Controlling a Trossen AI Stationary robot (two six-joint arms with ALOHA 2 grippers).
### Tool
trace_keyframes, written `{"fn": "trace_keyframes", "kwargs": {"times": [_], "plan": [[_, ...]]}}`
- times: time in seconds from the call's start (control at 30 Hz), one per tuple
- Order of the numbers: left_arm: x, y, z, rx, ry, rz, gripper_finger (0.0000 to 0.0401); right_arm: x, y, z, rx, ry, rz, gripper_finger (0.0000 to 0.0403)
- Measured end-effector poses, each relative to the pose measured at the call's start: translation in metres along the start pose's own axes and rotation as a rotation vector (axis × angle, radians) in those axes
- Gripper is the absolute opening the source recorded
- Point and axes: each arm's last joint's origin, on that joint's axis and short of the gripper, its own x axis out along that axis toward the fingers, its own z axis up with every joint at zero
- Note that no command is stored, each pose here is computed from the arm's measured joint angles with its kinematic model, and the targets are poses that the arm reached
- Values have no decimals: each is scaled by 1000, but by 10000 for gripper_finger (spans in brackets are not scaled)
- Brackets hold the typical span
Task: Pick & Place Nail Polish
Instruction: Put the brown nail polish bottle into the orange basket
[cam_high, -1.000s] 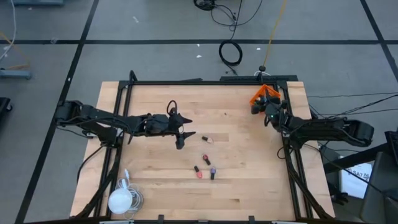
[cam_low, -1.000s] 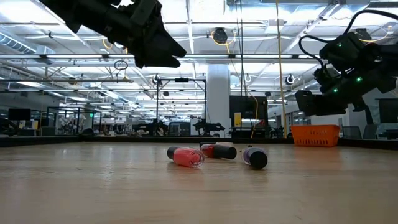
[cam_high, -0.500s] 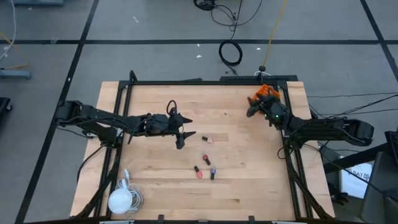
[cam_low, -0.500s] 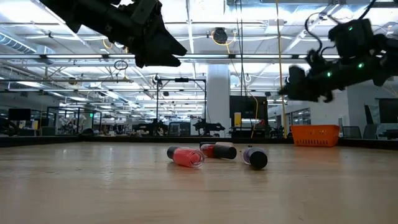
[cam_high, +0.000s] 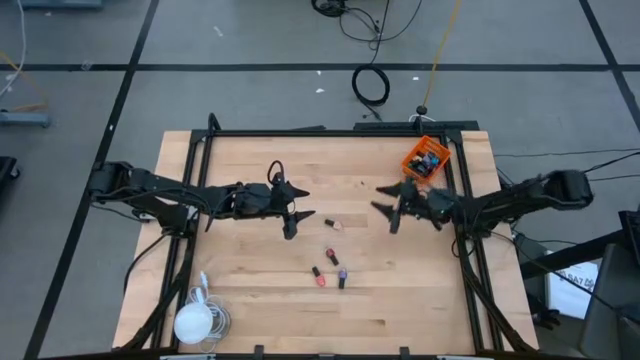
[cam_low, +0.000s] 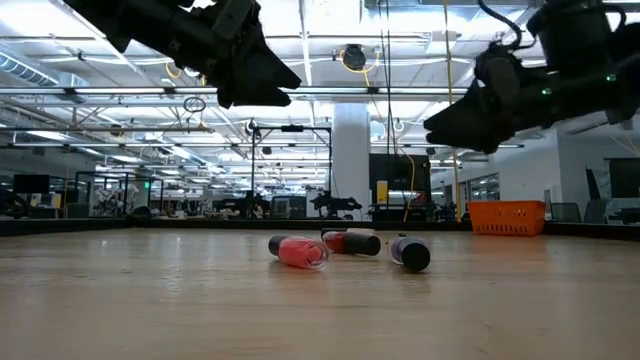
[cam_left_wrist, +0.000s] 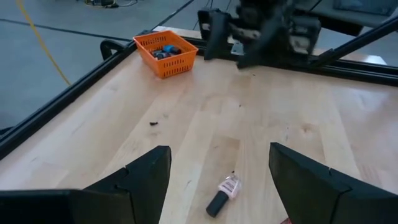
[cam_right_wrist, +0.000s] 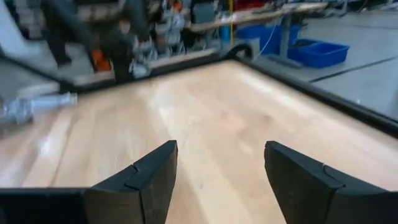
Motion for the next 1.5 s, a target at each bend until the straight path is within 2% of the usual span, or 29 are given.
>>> {"fn": "trace_keyframes", "kwargs": {"times": [0.13, 0.27, 0.43, 0.6, 1.0, 1.2, 1.5], "plan": [[0, 0, 0, -7, 0, 0, 267, 22, 24, -1, -104, 101, 27, 231], [0, 0, 0, -25, 0, 0, 267, 52, 43, -7, -157, 195, 45, 231], [0, 0, -1, -45, 8, 1, 267, 84, 52, -27, -216, 313, 78, 227], [0, 0, -2, -54, 22, 3, 267, 103, 54, -42, -194, 379, 124, 228], [0, 0, -3, -53, 25, 3, 267, 117, 47, -65, -196, 451, 85, 219], [0, 0, -2, -53, 22, 3, 267, 118, 43, -66, -153, 459, 94, 218], [0, 0, -1, -49, 12, 2, 267, 118, 43, -66, -124, 473, 129, 183]]}}
